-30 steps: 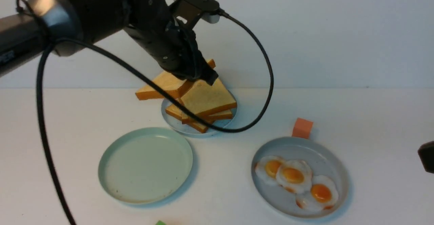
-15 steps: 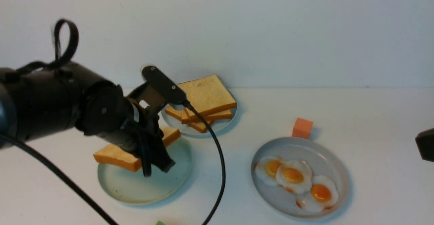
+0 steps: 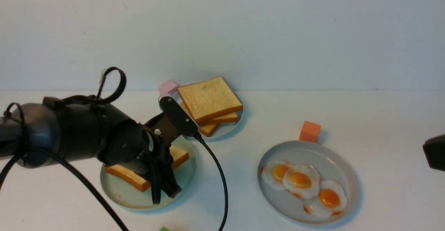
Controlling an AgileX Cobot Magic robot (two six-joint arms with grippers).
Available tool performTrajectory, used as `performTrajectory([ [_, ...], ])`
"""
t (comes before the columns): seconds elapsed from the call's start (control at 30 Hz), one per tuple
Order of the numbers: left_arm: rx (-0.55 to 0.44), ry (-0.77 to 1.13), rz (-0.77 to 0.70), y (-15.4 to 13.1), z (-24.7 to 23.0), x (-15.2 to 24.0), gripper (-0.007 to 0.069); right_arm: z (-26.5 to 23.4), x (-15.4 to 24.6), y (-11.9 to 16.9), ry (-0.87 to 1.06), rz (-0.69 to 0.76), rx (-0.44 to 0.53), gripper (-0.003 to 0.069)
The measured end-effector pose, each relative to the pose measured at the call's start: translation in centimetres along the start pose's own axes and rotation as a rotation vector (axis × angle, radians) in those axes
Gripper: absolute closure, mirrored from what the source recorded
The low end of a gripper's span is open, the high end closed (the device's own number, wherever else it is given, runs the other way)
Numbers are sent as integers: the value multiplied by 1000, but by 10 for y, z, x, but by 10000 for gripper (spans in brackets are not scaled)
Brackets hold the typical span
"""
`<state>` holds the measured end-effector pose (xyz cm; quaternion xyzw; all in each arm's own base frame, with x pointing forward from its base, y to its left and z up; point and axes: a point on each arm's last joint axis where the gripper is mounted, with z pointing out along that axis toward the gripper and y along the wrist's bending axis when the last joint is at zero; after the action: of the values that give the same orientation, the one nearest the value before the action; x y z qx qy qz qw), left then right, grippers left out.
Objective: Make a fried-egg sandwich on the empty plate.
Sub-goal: Use the left arm to put a slice of bread into the empty plate in the middle, then use the right arm to grab a fried egg
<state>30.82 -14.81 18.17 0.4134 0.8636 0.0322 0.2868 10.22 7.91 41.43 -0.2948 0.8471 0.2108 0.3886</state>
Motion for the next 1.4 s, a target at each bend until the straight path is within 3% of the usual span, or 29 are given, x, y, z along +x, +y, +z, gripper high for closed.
performTrajectory([
  [0.27,1,9,9,0,3,1,609,0,2,1,25,2,-10,659],
  [0.37,1,9,9,0,3,1,533,0,2,1,25,2,-10,658],
  [0.63,4,10,-6,0,0,1,226,0,4,1,41,2,-14,654],
  [0.73,9,-8,-55,1,-13,-2,169,1,4,1,49,3,-14,653],
  [0.8,26,-59,-166,2,-35,-7,157,6,2,-2,69,1,-1,652],
  [0.87,41,-125,-268,3,-59,-13,169,13,1,-5,94,4,5,652],
  [1.0,118,-332,-502,2,-138,-19,314,46,-6,-19,191,20,24,650],
  [1.2,206,-495,-491,-20,-242,21,630,120,-12,-44,328,73,36,645],
  [1.4,183,-670,-444,-53,-286,93,638,184,-2,-52,461,-23,73,617],
])
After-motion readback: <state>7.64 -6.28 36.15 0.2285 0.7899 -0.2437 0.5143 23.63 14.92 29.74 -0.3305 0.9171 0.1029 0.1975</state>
